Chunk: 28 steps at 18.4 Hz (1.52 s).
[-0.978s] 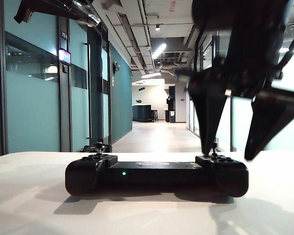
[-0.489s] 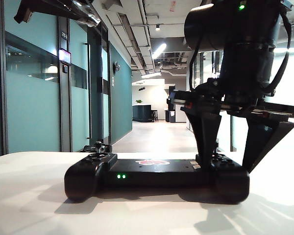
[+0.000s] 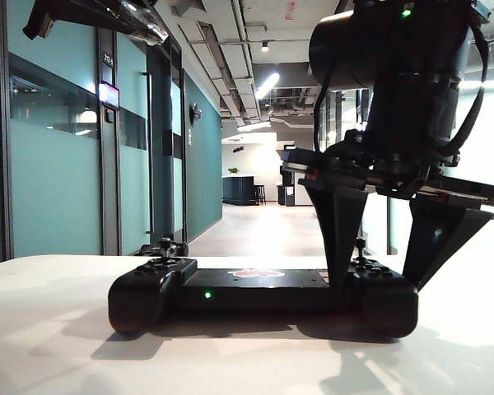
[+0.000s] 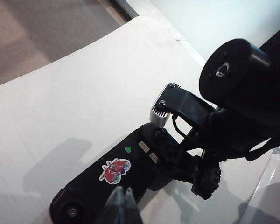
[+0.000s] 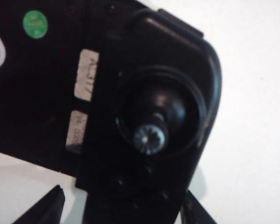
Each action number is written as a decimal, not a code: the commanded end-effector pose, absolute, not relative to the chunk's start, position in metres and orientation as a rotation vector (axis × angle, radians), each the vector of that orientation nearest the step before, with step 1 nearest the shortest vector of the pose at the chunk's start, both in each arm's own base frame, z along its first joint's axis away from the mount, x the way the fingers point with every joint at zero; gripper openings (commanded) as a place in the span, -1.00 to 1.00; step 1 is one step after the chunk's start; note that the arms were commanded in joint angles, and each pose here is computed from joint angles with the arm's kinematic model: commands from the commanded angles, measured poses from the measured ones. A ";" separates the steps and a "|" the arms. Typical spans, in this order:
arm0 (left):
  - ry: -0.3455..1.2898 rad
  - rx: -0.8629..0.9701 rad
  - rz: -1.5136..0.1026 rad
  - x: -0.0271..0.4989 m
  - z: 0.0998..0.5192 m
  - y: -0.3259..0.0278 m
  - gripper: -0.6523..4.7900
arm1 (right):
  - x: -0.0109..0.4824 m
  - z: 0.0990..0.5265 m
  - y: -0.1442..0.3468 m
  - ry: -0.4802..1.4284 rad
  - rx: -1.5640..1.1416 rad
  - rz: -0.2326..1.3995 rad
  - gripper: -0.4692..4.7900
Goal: Push the left joystick on the remote control sitting on the white table forward to make the robot dog walk in a straight line until it approaches the door.
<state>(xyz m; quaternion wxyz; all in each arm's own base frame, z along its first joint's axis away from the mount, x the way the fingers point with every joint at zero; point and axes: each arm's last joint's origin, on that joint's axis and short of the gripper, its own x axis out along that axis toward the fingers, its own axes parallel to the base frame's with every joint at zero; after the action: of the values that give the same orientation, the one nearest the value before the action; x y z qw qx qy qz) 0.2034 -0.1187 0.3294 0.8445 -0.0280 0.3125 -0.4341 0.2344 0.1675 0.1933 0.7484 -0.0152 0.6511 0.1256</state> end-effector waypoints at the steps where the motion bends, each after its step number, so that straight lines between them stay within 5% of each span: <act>1: 0.641 -0.056 -0.928 0.203 0.332 -0.119 -0.78 | 0.233 0.195 0.167 1.429 -0.035 0.277 0.46; 18: 0.640 -0.056 -0.927 0.203 0.332 -0.119 -0.78 | 0.239 0.182 0.170 1.432 -0.080 0.267 0.44; 19: 0.640 -0.056 -0.927 0.203 0.332 -0.119 -0.78 | 0.240 0.182 0.171 1.428 -0.077 0.267 0.38; 22: 0.620 -0.018 -0.941 0.203 0.332 -0.119 -0.78 | 0.239 0.182 0.171 1.436 -0.053 0.248 -0.41; 28: 0.656 0.023 -0.949 0.203 0.305 -0.119 -0.78 | 0.235 0.181 0.167 1.485 0.032 0.089 -0.42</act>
<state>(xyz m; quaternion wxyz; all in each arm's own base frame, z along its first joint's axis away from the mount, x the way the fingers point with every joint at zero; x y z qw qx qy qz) 0.2028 -0.1184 0.3076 0.8376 0.0058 0.3199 -0.4428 0.2380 0.1687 0.1812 0.7435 0.0042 0.6659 0.0613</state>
